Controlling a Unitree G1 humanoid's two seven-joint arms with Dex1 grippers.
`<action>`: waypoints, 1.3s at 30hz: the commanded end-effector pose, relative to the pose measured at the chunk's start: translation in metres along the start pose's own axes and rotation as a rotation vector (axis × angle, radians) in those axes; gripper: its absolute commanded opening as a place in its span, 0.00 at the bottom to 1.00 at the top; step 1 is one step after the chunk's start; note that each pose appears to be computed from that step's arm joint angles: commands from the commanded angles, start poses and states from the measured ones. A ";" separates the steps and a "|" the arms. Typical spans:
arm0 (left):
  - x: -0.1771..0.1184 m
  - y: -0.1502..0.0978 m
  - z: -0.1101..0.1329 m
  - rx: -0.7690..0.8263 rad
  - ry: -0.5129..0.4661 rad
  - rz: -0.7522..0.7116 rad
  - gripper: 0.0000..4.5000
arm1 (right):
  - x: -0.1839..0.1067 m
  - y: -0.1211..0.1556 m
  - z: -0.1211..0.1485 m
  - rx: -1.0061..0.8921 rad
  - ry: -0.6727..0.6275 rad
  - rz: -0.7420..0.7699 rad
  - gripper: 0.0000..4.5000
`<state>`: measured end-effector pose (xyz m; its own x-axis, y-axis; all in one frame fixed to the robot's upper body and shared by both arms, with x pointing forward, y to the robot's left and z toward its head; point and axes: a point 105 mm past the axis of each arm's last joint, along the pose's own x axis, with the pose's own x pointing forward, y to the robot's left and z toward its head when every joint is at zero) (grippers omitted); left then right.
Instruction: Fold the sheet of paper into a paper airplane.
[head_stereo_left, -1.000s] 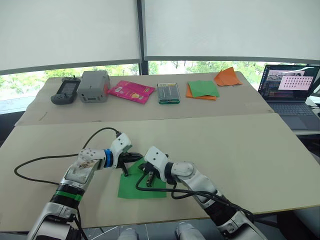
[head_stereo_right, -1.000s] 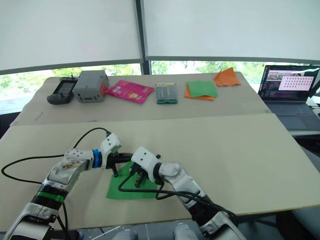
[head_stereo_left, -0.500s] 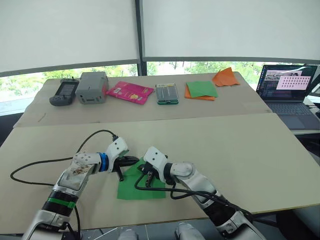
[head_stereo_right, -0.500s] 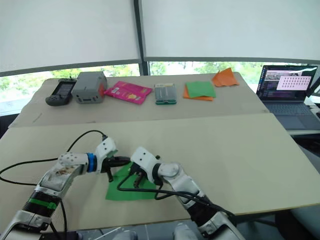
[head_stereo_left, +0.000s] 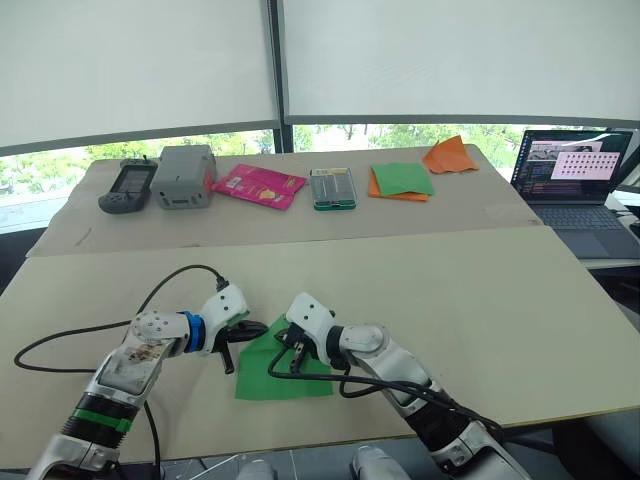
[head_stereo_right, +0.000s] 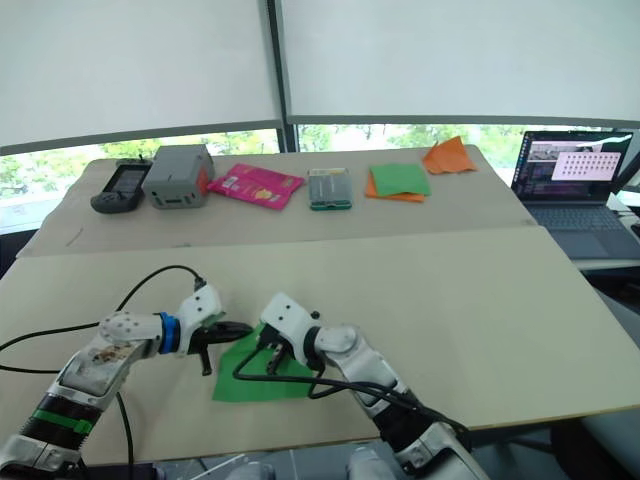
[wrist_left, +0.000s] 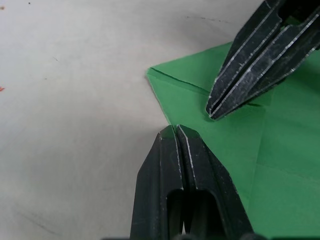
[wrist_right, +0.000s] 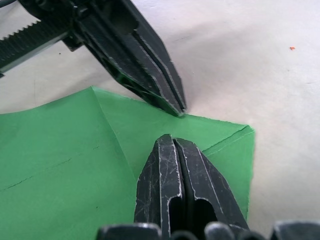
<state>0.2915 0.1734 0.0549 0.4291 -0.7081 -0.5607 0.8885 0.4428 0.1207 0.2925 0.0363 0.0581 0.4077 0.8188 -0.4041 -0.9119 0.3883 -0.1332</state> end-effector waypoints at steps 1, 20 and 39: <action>-0.004 -0.016 -0.035 -0.068 0.120 -0.044 0.02 | 0.000 -0.004 -0.006 0.014 0.030 -0.012 0.00; -0.035 -0.030 -0.058 -0.093 0.199 -0.032 0.02 | 0.001 -0.002 -0.006 0.009 0.031 0.005 0.00; -0.076 -0.007 -0.024 -0.192 0.032 0.037 0.02 | 0.001 -0.001 -0.005 -0.005 0.030 0.018 0.00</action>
<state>0.2456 0.2295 0.0655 0.4337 -0.6607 -0.6127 0.8433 0.5372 0.0176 0.2938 0.0380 0.0595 0.3917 0.8236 -0.4103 -0.9191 0.3704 -0.1340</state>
